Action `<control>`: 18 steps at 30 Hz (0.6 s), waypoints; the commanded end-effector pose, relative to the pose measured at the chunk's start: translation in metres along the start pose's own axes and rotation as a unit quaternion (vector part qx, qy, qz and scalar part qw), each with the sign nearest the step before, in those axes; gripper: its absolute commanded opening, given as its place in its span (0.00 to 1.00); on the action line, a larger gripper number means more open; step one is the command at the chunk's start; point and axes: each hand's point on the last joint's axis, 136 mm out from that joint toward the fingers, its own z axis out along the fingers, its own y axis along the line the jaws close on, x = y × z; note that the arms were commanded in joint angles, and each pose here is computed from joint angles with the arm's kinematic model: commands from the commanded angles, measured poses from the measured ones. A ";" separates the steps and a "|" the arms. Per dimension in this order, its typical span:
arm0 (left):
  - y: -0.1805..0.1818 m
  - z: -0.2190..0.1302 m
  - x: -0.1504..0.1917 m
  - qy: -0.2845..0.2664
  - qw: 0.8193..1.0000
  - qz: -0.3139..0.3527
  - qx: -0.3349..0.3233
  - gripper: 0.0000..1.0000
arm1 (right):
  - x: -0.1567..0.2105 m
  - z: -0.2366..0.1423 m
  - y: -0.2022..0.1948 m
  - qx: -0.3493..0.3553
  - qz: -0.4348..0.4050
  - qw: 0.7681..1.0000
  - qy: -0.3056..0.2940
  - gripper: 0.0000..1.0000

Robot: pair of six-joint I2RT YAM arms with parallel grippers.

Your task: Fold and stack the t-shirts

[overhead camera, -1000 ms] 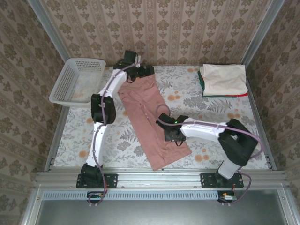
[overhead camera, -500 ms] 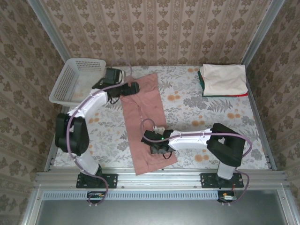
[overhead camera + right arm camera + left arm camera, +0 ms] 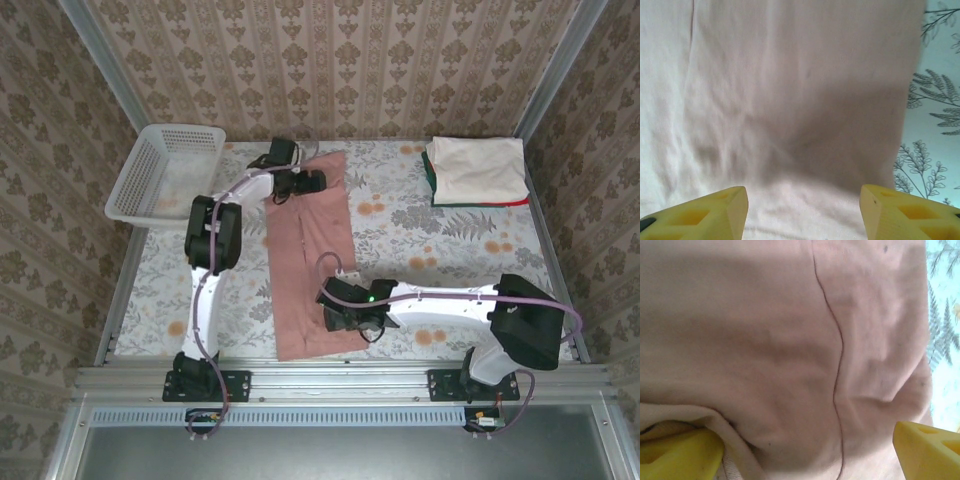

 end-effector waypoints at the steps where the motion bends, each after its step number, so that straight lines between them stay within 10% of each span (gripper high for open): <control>1: 0.010 0.029 0.024 0.066 0.998 -0.005 0.011 0.92 | 0.000 0.006 0.003 0.003 -0.025 1.000 0.008 0.63; 11: -0.015 0.016 -0.018 0.038 0.998 0.006 0.042 0.95 | -0.002 0.033 0.037 -0.013 -0.064 0.998 0.022 0.59; 18: -0.043 -0.061 -0.040 -0.004 0.998 0.028 0.054 1.00 | 0.004 0.042 0.027 0.006 -0.052 0.998 0.037 0.31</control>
